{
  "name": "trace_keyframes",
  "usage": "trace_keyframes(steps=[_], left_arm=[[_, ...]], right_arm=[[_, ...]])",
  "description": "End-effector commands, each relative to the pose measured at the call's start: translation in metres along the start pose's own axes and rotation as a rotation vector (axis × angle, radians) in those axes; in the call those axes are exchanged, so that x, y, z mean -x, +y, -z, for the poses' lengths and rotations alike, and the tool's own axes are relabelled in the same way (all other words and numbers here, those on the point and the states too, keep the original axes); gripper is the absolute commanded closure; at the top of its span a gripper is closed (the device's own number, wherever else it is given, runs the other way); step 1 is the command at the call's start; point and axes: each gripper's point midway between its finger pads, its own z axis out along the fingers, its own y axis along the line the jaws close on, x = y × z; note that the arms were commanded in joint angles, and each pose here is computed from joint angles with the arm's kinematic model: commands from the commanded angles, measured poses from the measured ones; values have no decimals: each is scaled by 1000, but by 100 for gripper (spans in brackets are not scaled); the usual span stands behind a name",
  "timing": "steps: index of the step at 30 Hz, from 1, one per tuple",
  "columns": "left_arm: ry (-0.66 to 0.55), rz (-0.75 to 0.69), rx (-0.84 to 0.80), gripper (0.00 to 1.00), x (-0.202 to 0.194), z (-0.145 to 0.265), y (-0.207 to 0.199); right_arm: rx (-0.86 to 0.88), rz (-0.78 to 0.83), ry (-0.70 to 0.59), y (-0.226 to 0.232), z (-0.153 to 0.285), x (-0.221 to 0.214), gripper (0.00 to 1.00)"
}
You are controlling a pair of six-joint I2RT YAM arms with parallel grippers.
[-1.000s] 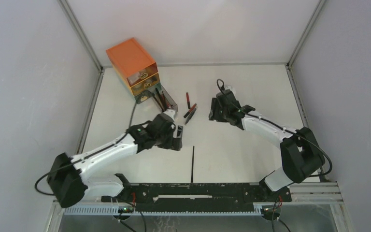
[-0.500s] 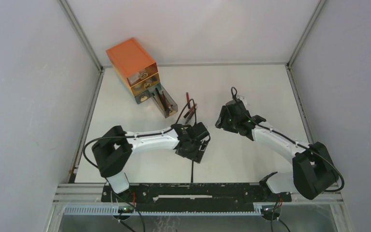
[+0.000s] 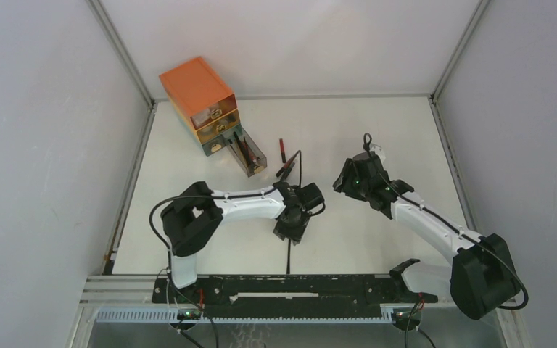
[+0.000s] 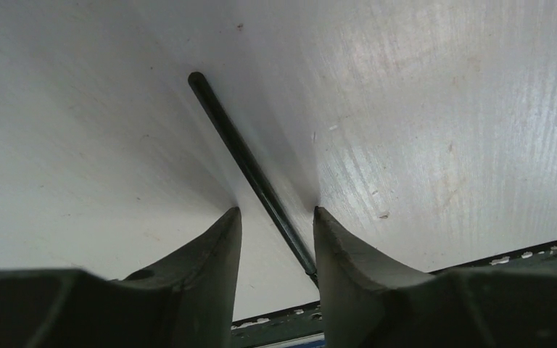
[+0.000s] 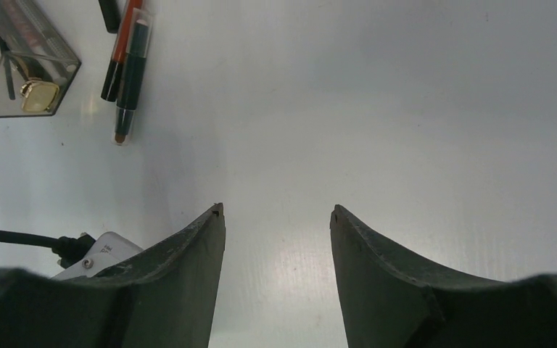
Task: Organize the makeup
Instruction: Pick up the makeup brush from the center of the board, then place the makeup brush in the drawer.
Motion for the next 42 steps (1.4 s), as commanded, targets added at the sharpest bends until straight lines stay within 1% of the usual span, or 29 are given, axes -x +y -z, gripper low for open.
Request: trace_keyframes(steps=[1,2,4,7,8,9,10,12,13,14,16,20,25,28,31,36,37,42], left_arm=[[14,9,74,58,3,-9,10],[14,5,84,61,3,-10,12],[25,-3,95,63,2,-14,14],[37,-5,100,71,3,-20,17],[41,-3,88,72,3,-22,16],[44,4,76,76,2,-23,17],[40,15,72,83,3,-23,19],[12,39,67,86,9,-21,26],[-11,51,67,90,13,-18,30],[-49,70,63,94,21,-12,35],[-118,98,68,99,36,-2,44],[-241,148,64,100,68,29,60],[-370,224,5,100,105,85,80],[-445,279,-12,100,129,119,99],[-497,345,-14,100,153,141,124],[-569,497,15,100,192,161,176],[-580,550,22,100,199,161,195],[-599,713,-33,100,226,158,236]], right_arm=[[6,-34,-62,0,5,13,38],[7,-37,-64,0,5,13,38],[9,-40,-63,1,5,13,38],[6,-43,-63,0,5,12,38],[7,-43,-64,0,5,12,38],[6,-44,-64,0,6,13,38],[5,-42,-65,-1,6,12,38],[3,-40,-69,-2,7,13,38],[4,-38,-72,-2,8,14,38],[7,-35,-75,-1,9,15,38],[13,-29,-87,-1,11,18,38],[7,-40,-123,-4,19,26,38],[-2,-42,-139,-8,24,30,38],[-5,-45,-137,-9,22,30,39],[-4,-46,-135,-9,21,31,39],[-1,-47,-139,-9,21,36,39],[-1,-47,-139,-9,21,37,39],[-16,-46,-147,-12,25,42,39]])
